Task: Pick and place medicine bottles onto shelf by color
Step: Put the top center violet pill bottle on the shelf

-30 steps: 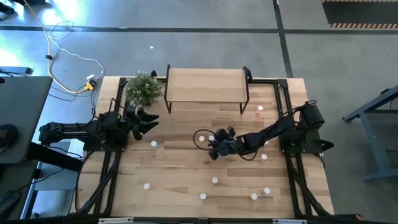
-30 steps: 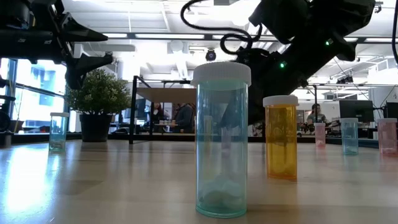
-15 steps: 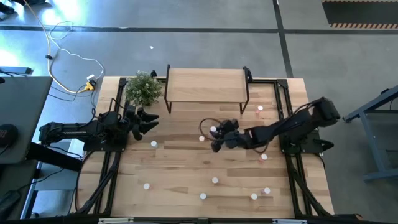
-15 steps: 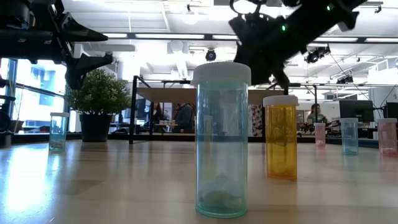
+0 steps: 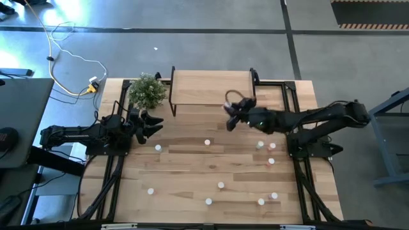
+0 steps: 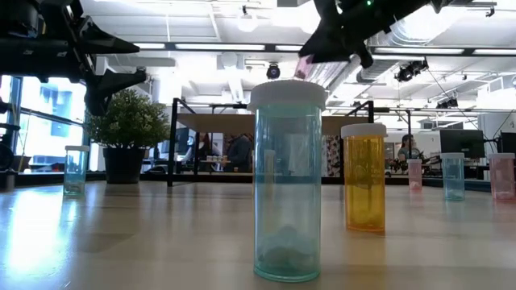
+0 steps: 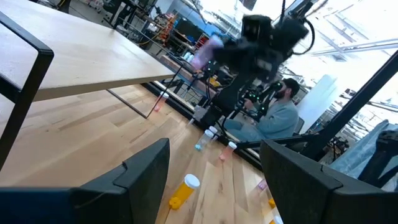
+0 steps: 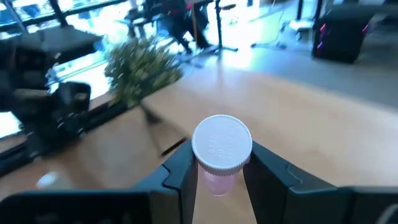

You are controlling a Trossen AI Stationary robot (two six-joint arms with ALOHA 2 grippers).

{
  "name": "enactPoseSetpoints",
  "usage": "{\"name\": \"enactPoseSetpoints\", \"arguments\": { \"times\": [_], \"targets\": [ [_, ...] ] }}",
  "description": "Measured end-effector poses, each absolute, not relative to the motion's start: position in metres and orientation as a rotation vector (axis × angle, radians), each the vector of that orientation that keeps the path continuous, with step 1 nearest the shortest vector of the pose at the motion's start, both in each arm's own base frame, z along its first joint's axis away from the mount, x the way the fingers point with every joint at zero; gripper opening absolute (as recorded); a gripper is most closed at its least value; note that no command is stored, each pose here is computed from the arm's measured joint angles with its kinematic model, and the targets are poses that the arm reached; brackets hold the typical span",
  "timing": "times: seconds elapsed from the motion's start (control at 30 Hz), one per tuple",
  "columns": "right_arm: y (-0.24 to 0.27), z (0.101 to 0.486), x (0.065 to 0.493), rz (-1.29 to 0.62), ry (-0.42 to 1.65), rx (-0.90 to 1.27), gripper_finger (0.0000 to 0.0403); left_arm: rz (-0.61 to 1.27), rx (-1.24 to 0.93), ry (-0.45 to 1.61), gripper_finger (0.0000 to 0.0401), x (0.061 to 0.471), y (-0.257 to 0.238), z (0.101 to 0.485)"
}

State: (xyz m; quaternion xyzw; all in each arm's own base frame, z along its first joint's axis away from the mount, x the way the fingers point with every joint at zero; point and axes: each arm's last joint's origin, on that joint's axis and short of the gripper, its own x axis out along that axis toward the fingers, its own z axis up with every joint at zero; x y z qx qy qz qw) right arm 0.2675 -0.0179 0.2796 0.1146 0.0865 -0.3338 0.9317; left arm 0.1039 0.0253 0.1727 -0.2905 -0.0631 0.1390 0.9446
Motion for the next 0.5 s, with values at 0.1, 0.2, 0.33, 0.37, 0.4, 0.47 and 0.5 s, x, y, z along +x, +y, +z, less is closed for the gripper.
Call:
{"name": "enactPoseSetpoints", "arguments": {
  "times": [0.1,0.2,0.33,0.37,0.4,0.47,0.5],
  "targets": [
    [-0.032,0.293,0.257,-0.704,0.150,0.189,0.0105,0.283,-0.592,-0.129,0.0239,0.104,0.025,0.173],
    [-0.049,0.303,0.246,-0.718,0.127,0.162,0.0105,0.284,-0.592,-0.129,0.0239,0.104,0.025,0.173],
    [-0.072,0.315,0.234,-0.742,0.122,0.155,0.0105,0.283,-0.592,-0.129,0.0239,0.104,0.025,0.173],
    [-0.078,0.320,0.232,-0.746,0.135,0.145,0.0105,0.283,-0.592,-0.129,0.0239,0.104,0.025,0.173],
    [-0.084,0.324,0.231,-0.751,0.157,0.126,0.0105,0.284,-0.593,-0.129,0.0239,0.104,0.025,0.173],
    [-0.096,0.336,0.229,-0.764,0.203,0.087,0.0105,0.283,-0.592,-0.129,0.0239,0.104,0.025,0.173],
    [-0.102,0.342,0.227,-0.775,0.229,0.077,0.0105,0.284,-0.592,-0.129,0.0239,0.104,0.025,0.173]
  ]
}}
